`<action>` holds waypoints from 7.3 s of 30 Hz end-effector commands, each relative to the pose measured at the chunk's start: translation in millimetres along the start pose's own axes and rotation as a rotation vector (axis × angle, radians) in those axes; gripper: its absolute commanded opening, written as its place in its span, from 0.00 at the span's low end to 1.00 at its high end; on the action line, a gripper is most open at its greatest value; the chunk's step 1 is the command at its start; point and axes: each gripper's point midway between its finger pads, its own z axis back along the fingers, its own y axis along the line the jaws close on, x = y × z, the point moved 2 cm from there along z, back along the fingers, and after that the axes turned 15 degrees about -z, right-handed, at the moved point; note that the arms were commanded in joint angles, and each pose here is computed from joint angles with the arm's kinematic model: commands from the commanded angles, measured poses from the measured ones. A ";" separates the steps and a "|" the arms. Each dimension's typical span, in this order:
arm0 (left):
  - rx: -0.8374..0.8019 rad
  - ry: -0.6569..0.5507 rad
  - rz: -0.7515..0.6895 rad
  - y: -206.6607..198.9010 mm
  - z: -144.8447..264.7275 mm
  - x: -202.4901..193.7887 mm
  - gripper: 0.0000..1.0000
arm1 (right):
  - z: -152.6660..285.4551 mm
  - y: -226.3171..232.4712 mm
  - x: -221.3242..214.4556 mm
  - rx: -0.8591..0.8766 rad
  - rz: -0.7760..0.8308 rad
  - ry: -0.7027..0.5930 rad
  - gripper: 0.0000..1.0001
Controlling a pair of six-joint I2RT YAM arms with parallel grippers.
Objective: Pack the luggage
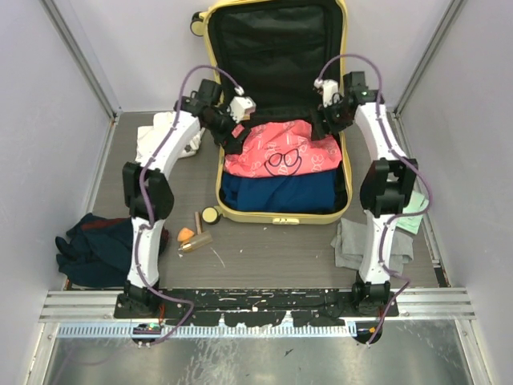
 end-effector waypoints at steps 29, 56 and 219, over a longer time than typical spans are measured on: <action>0.274 -0.005 0.228 34.0 183.8 -155.4 0.99 | 132.6 123.6 2.2 0.362 -0.195 -0.277 0.99; 0.123 0.177 0.661 19.6 82.0 -218.1 0.55 | 120.0 114.0 -0.1 0.362 -0.187 -0.235 0.98; 0.288 -0.147 0.898 -74.9 72.7 85.7 0.00 | 148.1 81.6 -57.3 0.346 -0.335 -0.183 0.89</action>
